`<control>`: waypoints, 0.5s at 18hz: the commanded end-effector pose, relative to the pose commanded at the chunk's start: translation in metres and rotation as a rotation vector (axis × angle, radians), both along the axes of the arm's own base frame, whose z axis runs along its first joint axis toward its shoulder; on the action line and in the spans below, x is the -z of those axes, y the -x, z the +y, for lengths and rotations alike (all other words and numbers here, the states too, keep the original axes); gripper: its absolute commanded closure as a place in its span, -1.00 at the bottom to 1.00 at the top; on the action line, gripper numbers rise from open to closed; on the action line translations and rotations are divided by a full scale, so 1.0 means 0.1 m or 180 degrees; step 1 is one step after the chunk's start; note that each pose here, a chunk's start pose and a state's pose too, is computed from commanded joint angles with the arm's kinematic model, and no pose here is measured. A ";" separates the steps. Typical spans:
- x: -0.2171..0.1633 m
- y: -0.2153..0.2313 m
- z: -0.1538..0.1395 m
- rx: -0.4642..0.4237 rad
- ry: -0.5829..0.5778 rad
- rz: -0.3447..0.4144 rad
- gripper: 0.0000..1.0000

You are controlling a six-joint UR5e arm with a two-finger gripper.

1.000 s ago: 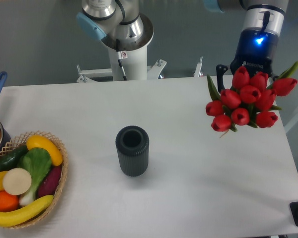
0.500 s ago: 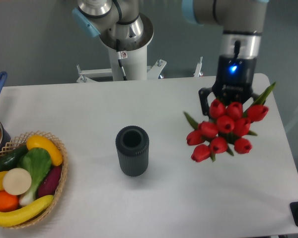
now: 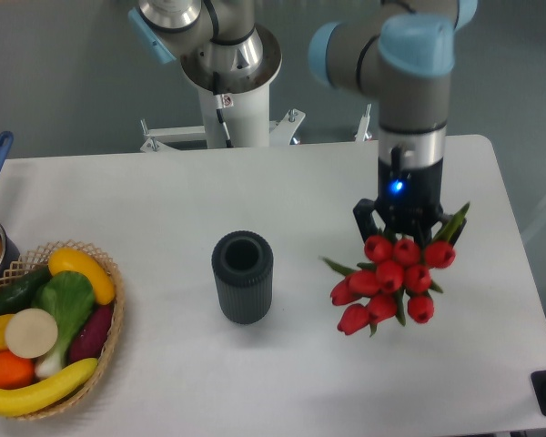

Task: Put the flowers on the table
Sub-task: 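Carry the red tulip bouquet with the gripper down toward the table, then lower the tulips onto the table and open the gripper to release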

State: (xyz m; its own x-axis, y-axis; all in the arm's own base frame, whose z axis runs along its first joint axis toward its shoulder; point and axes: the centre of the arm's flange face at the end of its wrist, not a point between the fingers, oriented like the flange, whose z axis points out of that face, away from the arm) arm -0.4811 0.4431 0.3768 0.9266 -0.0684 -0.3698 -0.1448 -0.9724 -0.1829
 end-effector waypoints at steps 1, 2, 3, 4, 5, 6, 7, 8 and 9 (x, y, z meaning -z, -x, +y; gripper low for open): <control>0.08 0.00 0.03 0.0037 0.0131 0.0027 -0.04; 0.15 0.00 0.05 0.0081 0.0283 0.0066 -0.04; 0.22 -0.03 0.09 0.0130 0.0436 0.0110 -0.04; 0.31 -0.06 0.13 0.0150 0.0597 0.0143 -0.04; 0.40 -0.08 0.17 0.0153 0.0739 0.0174 -0.04; 0.49 -0.09 0.21 0.0156 0.0870 0.0206 -0.04; 0.59 -0.11 0.25 0.0162 0.0985 0.0219 -0.04; 0.65 -0.13 0.30 0.0175 0.1052 0.0237 -0.04; 0.70 -0.12 0.33 0.0183 0.1078 0.0227 -0.04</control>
State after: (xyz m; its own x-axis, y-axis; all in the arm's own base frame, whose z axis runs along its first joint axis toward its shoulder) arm -0.4690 0.4758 0.3065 0.8904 -0.2495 -0.3808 -0.2018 -0.9661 0.1611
